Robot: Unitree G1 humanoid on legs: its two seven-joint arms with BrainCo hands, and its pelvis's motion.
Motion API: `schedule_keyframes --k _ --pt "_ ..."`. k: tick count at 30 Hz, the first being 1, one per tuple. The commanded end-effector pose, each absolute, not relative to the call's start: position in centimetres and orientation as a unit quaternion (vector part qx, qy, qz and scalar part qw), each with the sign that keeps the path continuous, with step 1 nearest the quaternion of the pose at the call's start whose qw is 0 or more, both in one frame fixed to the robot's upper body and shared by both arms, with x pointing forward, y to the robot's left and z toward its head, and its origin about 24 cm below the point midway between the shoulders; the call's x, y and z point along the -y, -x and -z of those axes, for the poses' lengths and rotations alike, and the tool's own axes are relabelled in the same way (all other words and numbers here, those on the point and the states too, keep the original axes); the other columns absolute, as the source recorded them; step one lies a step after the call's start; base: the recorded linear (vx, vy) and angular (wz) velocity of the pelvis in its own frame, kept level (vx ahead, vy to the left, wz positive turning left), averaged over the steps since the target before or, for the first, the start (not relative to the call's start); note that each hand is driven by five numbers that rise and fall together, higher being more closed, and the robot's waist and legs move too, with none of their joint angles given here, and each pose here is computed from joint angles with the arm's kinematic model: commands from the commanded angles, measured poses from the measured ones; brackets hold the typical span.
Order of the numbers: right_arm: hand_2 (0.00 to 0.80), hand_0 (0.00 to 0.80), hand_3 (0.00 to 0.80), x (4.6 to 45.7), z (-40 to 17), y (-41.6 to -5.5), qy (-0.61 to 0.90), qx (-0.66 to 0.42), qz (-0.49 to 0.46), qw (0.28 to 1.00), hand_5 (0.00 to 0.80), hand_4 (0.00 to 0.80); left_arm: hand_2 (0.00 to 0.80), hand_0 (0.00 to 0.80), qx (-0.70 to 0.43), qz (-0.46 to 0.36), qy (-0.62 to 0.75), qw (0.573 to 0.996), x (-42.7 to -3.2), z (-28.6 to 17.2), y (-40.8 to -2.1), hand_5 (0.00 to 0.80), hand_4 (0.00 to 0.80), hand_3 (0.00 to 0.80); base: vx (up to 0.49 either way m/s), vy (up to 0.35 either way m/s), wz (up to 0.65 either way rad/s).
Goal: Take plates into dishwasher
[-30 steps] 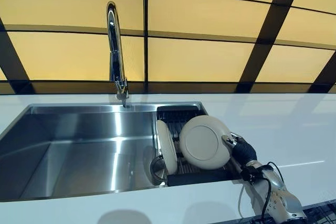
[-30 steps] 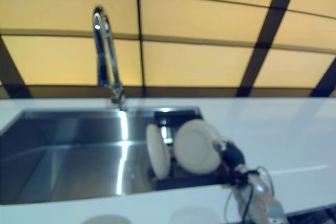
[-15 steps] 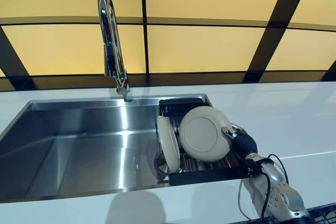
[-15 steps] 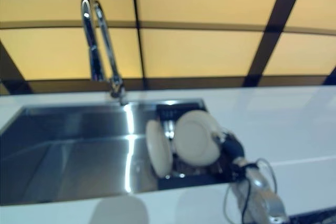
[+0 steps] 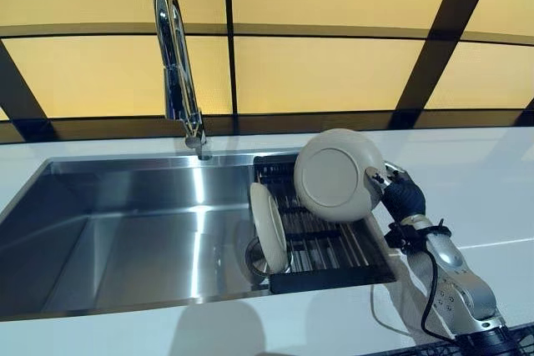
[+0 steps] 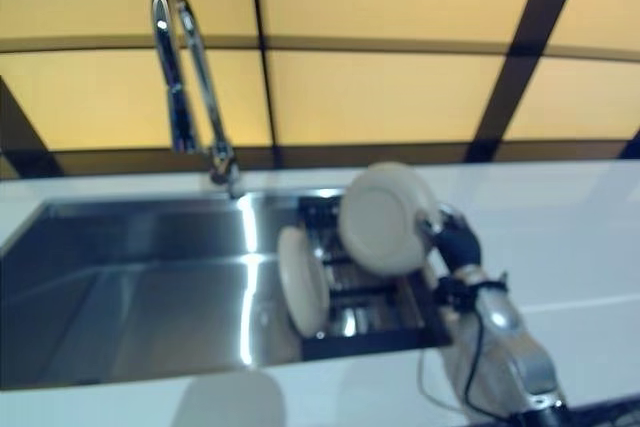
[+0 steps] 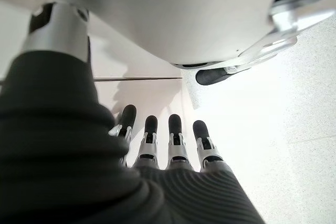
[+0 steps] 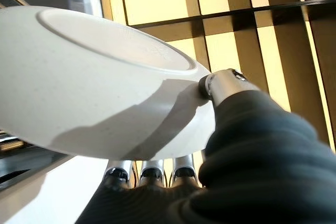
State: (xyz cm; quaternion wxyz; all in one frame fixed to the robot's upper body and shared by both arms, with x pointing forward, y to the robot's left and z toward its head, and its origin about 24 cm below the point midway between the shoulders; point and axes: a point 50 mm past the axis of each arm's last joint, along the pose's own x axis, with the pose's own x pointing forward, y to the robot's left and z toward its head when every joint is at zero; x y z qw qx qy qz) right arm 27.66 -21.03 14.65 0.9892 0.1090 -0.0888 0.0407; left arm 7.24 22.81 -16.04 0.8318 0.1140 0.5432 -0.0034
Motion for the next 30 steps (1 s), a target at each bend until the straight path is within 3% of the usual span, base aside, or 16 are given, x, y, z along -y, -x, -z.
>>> schedule_keyframes --k 1,13,30 --pt "0.8 0.8 0.8 20.4 -21.5 -27.1 -0.122 0.234 -0.057 0.963 0.8 0.8 0.0 0.0 -0.505 0.004 -0.142 0.851 -24.1 15.1 -10.4 0.0 0.0 0.0 0.0 0.0 0.0" --pt "0.8 0.8 0.8 20.7 -26.8 -25.6 -0.092 0.363 0.013 0.927 0.8 0.8 0.0 0.0 -0.509 0.011 -0.148 0.848 -24.1 15.2 -10.0 0.0 0.0 0.0 0.0 0.0 0.0" --pt "0.8 0.8 0.8 27.0 -33.1 -22.2 0.016 0.493 0.185 0.85 0.8 0.8 0.0 0.0 -0.523 -0.002 -0.145 0.84 -25.0 15.3 -8.2 0.0 0.0 0.0 -0.01 0.011 -0.01"
